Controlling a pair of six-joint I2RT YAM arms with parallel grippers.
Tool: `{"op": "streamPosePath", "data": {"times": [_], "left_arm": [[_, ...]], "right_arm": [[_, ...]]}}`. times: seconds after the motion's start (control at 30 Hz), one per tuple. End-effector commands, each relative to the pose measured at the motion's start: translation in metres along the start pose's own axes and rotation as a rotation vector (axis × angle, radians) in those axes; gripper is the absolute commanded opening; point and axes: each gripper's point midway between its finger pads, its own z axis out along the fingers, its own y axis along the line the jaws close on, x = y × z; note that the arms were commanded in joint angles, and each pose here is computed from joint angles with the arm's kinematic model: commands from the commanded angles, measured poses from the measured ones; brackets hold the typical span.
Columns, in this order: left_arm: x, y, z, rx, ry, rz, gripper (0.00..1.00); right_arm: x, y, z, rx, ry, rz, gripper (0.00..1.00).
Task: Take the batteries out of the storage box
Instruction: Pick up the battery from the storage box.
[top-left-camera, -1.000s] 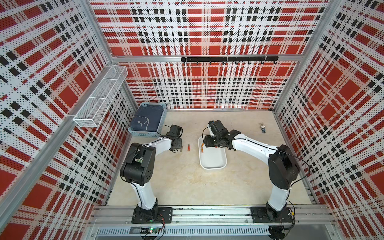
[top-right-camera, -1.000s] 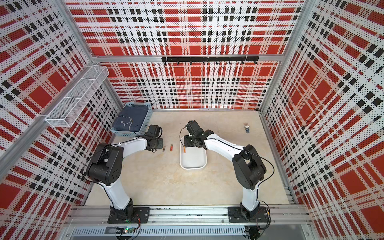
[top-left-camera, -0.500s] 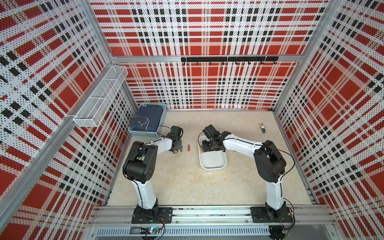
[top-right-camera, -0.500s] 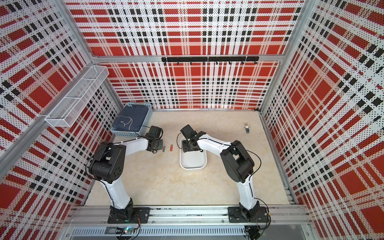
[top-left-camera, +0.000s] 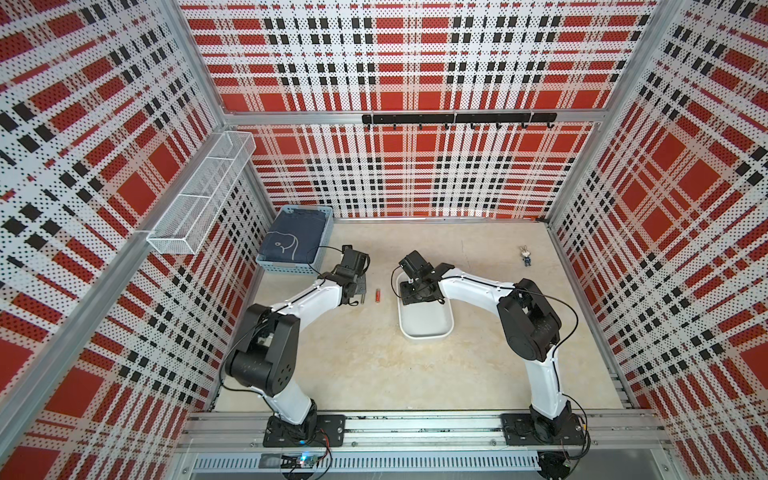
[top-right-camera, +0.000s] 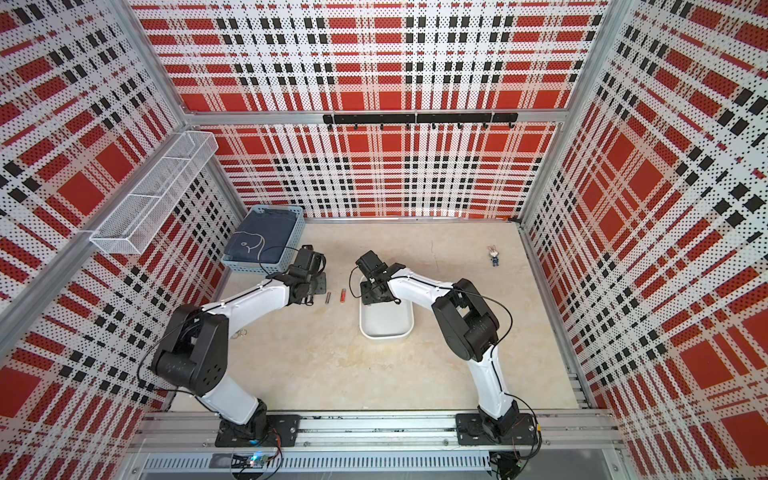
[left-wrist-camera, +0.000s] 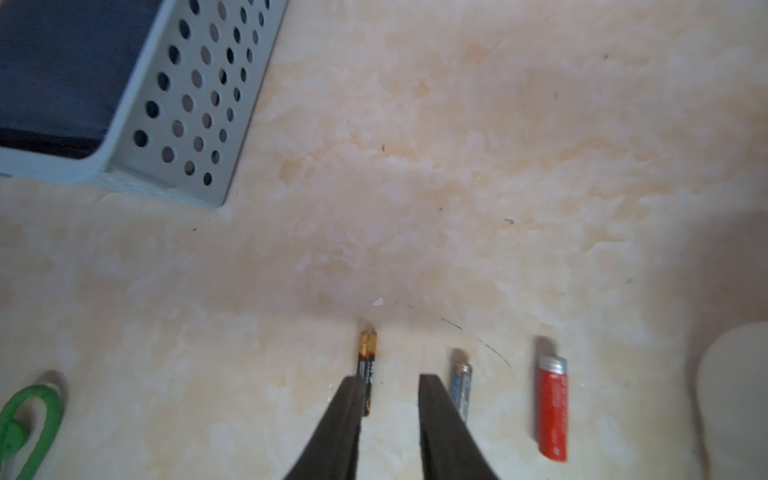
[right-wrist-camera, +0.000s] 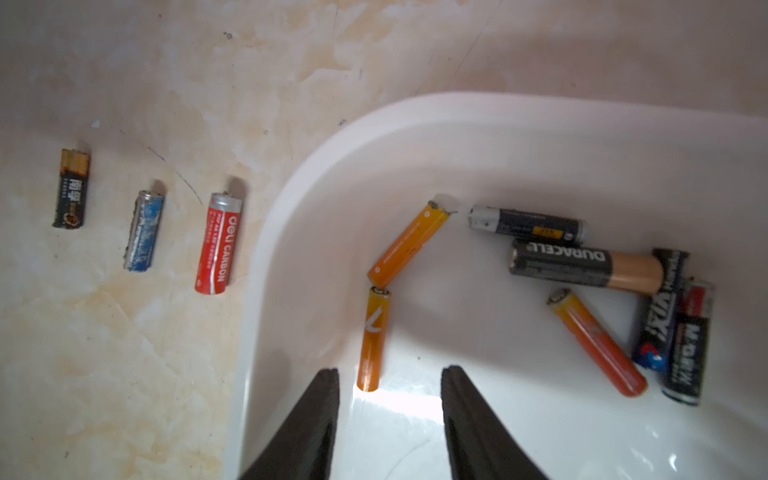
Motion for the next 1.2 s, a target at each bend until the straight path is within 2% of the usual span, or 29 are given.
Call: {"op": "streamPosePath", "data": {"times": [0.0,0.1,0.37,0.53,0.8,0.9,1.03,1.1,1.17], "left_arm": [[-0.001,0.002,-0.018,0.011,-0.045,-0.04,0.39],[0.003,0.001,-0.025,0.049,-0.057,-0.09,0.38],[0.011,-0.004,-0.025,0.083,-0.042,-0.1,0.4],[0.007,-0.014,-0.024,0.102,-0.044,-0.096,0.4],[-0.006,-0.036,-0.025,0.126,-0.061,-0.062,0.4],[-0.016,-0.043,-0.037,0.127,-0.104,-0.056,0.4],[-0.036,-0.04,-0.061,0.113,-0.203,-0.077,0.41],[-0.045,-0.04,-0.072,0.133,-0.247,-0.098,0.46],[-0.052,-0.043,-0.079,0.163,-0.267,-0.11,0.47]], "right_arm": [[0.001,-0.005,0.011,0.053,0.006,-0.019,0.47],[0.003,-0.005,0.019,0.063,0.021,-0.023,0.45],[0.015,-0.015,0.034,0.131,0.064,-0.037,0.35],[0.026,-0.03,0.031,0.188,0.075,-0.044,0.22],[0.032,-0.032,0.034,0.183,0.092,-0.043,0.03],[0.023,-0.026,0.02,0.158,0.068,-0.038,0.0],[-0.002,-0.013,-0.019,0.084,-0.01,-0.015,0.0],[-0.014,-0.013,-0.041,0.063,-0.048,-0.004,0.0],[-0.022,-0.017,-0.06,0.051,-0.078,0.014,0.0]]}}
